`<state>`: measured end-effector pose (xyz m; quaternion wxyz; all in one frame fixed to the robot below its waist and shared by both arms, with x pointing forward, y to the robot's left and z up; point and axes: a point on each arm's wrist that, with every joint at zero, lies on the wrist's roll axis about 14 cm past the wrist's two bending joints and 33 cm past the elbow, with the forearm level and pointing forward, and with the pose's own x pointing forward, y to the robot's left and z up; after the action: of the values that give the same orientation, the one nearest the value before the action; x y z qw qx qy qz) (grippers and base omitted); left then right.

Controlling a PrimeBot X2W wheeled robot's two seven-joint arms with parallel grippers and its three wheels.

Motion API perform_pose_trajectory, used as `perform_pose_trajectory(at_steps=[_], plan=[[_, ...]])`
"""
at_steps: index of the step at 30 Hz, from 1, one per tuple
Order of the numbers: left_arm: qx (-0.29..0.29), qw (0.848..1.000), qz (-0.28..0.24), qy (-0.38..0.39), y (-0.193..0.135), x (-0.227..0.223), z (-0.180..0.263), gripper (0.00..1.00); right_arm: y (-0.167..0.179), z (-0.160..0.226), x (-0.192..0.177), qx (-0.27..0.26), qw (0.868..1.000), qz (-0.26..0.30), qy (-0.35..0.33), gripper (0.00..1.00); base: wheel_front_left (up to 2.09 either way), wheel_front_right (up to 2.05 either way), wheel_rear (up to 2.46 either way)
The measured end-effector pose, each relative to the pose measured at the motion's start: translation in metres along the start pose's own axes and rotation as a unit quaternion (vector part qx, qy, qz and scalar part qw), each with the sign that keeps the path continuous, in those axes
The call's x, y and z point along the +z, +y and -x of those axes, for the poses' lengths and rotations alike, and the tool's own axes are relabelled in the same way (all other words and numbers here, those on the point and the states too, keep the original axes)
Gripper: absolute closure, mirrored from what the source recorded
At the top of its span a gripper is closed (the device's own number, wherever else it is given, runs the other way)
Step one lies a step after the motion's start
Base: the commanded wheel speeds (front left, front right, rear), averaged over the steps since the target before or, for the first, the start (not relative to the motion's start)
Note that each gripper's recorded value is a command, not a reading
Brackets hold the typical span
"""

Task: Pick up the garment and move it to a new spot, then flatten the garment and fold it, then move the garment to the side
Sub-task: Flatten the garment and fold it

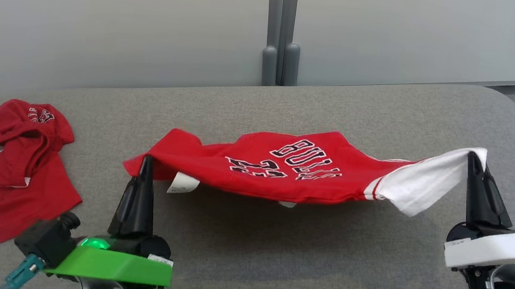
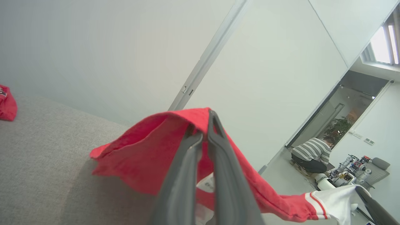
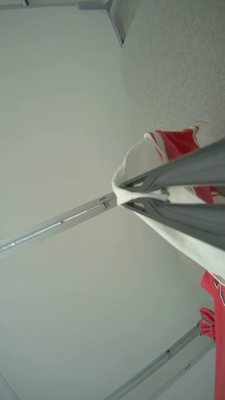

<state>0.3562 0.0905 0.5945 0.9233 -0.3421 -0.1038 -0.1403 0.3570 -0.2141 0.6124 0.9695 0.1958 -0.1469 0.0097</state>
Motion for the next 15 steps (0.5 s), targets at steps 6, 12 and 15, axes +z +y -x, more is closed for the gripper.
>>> perform_pose_trajectory(at_steps=[6,12,15], plan=[[-0.034,0.999,-0.01,-0.035,-0.023,0.029,-0.004,1.0,0.011,-0.001,0.035,0.019,0.998,-0.017,-0.049,1.0,0.0,0.0,0.0],[-0.071,0.994,-0.024,-0.073,-0.047,0.061,-0.007,1.0,0.023,0.003,0.074,0.041,0.994,-0.026,-0.102,1.0,0.0,0.0,0.0],[-0.088,0.992,-0.036,-0.087,-0.056,0.074,-0.01,1.0,0.028,0.004,0.09,0.051,0.991,-0.028,-0.123,1.0,0.0,0.0,0.0]])
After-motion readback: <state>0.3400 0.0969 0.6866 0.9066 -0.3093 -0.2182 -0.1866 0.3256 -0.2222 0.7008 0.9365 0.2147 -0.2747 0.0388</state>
